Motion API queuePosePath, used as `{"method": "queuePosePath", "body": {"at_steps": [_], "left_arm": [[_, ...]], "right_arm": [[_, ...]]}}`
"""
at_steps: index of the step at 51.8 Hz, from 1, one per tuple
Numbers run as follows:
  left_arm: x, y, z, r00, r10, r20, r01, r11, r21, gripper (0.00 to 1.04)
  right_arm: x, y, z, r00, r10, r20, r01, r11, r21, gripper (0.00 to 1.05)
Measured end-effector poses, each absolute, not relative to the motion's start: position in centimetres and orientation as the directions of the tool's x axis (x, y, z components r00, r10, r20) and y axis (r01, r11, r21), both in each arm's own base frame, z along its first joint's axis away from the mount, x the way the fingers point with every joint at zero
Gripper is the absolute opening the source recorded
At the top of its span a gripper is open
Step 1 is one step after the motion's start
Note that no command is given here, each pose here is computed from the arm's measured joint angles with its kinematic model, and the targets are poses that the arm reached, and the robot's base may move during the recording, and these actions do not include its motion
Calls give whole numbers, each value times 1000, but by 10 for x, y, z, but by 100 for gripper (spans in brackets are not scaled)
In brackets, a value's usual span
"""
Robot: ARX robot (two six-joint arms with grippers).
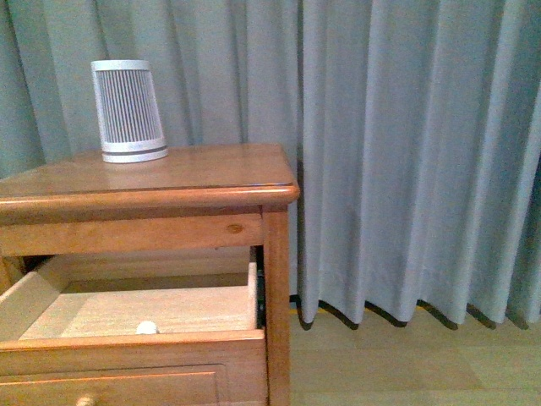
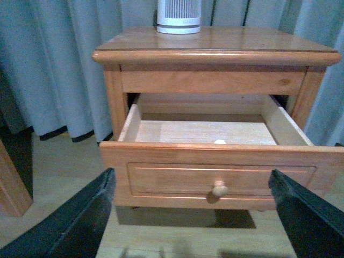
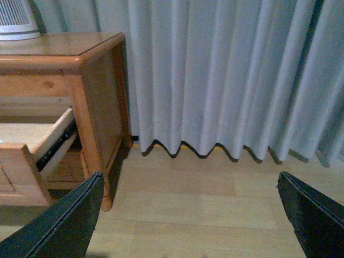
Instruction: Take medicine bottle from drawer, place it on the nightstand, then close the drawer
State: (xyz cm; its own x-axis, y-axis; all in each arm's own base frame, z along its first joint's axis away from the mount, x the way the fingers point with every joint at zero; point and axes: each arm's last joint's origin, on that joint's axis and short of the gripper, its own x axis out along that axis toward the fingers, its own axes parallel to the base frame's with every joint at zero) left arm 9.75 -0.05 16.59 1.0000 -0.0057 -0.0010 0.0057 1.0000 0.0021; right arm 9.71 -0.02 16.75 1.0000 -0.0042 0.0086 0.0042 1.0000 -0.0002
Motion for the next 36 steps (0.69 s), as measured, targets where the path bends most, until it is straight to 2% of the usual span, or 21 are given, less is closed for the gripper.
{"method": "queuePosePath", "body": {"at_steps": [3,36], "left_arm": [[97,-1,166,1000,-5,-1,5,1000,2,99],[97,0,166,1000,-2,4,2,1000,2,98]], "right_arm": [[97,0,168,1000,-3,9,3,1000,-1,98],[97,0,167,1000,5,7,-5,1000,-1,98]]}}
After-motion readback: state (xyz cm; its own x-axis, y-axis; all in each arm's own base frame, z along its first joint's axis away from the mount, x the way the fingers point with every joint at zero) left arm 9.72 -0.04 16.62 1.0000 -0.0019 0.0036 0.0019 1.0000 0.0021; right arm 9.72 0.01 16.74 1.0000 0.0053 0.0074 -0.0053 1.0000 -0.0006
